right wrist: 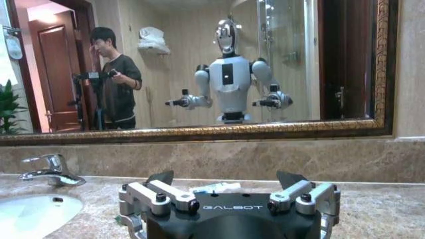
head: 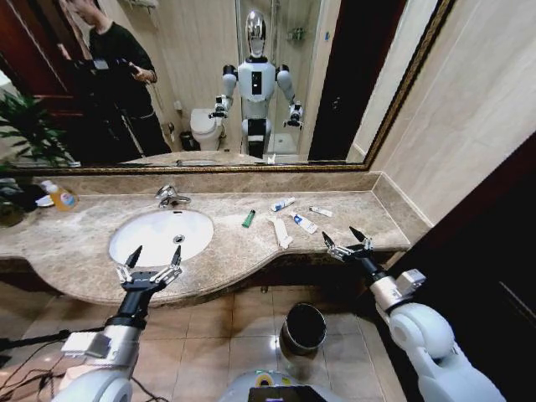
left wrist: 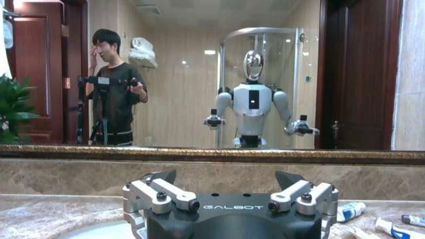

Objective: Pick up the trash from the sink and place it in the trash bin.

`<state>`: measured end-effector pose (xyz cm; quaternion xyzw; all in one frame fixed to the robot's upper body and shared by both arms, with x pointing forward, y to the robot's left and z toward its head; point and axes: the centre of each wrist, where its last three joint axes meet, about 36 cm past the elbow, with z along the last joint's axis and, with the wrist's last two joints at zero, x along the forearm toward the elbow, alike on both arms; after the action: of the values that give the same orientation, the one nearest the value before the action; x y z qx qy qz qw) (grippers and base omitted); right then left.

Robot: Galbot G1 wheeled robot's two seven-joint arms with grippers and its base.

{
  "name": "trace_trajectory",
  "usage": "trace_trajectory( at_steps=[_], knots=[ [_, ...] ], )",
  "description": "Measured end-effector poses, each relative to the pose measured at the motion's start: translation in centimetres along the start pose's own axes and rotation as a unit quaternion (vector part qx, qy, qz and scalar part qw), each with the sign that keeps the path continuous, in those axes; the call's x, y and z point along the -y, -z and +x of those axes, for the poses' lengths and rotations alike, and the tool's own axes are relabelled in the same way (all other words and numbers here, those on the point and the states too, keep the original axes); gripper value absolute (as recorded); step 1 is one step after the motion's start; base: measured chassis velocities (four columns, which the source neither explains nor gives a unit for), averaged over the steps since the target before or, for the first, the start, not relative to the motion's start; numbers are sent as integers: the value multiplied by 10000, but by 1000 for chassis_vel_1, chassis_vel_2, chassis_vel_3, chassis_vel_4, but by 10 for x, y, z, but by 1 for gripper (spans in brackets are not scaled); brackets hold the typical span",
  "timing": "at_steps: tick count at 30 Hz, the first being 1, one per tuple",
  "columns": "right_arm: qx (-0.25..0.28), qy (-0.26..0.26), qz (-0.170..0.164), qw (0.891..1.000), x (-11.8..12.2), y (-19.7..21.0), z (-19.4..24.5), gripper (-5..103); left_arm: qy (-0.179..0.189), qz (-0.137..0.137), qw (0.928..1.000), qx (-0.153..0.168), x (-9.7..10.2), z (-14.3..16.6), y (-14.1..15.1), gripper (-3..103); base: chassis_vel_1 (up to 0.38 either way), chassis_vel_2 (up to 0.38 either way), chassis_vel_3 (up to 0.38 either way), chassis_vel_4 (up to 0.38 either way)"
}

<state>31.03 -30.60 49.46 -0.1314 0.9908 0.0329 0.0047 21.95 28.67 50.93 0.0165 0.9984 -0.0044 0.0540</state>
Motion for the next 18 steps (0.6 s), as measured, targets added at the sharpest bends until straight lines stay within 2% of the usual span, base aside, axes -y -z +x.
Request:
trace_trajectory(
  at_steps=[18],
  knots=[
    [-110,28,-59,9999,0,-1,-10,100,0,0,10000,0,0,0,0,100,0,0,0,0]
  ],
)
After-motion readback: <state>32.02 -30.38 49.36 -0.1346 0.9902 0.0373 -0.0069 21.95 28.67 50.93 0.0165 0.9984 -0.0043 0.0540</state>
